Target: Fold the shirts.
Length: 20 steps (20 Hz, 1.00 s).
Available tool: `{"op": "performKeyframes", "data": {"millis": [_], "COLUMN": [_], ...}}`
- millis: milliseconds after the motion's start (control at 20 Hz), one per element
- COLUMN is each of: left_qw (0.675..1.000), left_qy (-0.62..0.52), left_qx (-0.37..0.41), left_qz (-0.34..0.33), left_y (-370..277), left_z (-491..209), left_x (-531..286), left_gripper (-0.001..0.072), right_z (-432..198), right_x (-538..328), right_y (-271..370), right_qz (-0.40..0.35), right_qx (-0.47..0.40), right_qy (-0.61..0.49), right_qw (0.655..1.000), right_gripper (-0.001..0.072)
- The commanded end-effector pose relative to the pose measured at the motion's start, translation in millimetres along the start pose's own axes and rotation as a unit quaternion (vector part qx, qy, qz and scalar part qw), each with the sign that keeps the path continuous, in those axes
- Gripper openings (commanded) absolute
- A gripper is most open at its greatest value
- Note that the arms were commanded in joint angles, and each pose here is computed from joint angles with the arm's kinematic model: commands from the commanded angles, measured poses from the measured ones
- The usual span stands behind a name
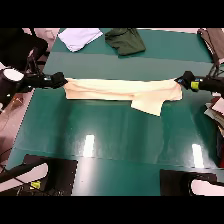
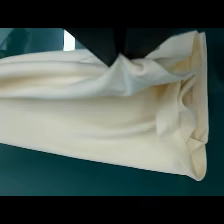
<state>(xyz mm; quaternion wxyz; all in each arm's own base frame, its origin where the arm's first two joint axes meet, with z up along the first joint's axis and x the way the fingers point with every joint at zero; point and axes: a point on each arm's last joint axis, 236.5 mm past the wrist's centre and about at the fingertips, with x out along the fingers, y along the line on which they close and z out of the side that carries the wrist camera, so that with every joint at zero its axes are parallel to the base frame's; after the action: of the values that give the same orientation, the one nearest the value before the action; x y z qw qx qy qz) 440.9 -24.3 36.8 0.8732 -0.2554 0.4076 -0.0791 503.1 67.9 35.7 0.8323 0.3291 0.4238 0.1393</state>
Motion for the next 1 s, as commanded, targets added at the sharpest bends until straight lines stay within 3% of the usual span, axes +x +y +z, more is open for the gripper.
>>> {"op": "performKeyframes", "data": {"millis": [0,250,300,350,400,450,500,600,700,800,950], "left_qw": [1.000,0.999,0.999,0.999,0.998,0.997,0.995,0.994,0.995,0.996,0.996], "left_qy": [0.007,0.016,0.013,0.016,0.026,0.040,0.052,0.050,0.011,-0.026,-0.047], "left_qx": [-0.007,-0.005,-0.005,-0.005,-0.024,-0.051,-0.069,-0.086,-0.092,-0.083,-0.069], "left_qz": [0.023,0.038,0.040,0.043,0.047,0.052,0.051,0.050,0.046,0.035,0.026], "left_y": [26.1,27.5,29.1,32.9,39.3,48.4,55.5,65.5,64.1,49.8,34.7], "left_z": [-7.7,-26.5,-25.3,-25.5,-29.0,-33.4,-36.7,-29.6,-5.5,15.2,26.2], "left_x": [43.3,88.0,88.8,87.5,84.8,79.6,73.4,55.8,33.6,13.2,-4.4], "left_gripper": [0.0030,0.0031,0.0032,0.0160,0.0424,0.0543,0.0560,0.0560,0.0560,0.0559,0.0559], "right_z": [21.4,-6.5,-17.0,-25.1,-28.8,-25.5,-16.6,1.8,9.5,-5.4,-30.3], "right_x": [36.7,77.6,79.5,76.1,71.5,63.2,49.1,16.1,-10.8,-18.8,0.0], "right_y": [-7.7,-33.6,-47.6,-64.3,-71.8,-74.1,-74.3,-76.2,-86.5,-101.0,-86.9], "right_qz": [0.002,-0.008,-0.026,-0.047,-0.055,-0.053,-0.051,-0.061,-0.067,-0.059,0.033], "right_qx": [0.006,0.039,0.052,0.064,0.067,0.067,0.056,0.046,0.054,0.066,0.080], "right_qy": [0.004,0.089,0.116,0.138,0.151,0.154,0.146,0.116,0.103,0.134,0.193], "right_qw": [1.000,0.995,0.992,0.987,0.985,0.984,0.986,0.990,0.991,0.987,0.977], "right_gripper": [0.0020,0.0036,0.0133,0.0259,0.0353,0.0367,0.0385,0.0566,0.0643,0.0684,0.0711]}}
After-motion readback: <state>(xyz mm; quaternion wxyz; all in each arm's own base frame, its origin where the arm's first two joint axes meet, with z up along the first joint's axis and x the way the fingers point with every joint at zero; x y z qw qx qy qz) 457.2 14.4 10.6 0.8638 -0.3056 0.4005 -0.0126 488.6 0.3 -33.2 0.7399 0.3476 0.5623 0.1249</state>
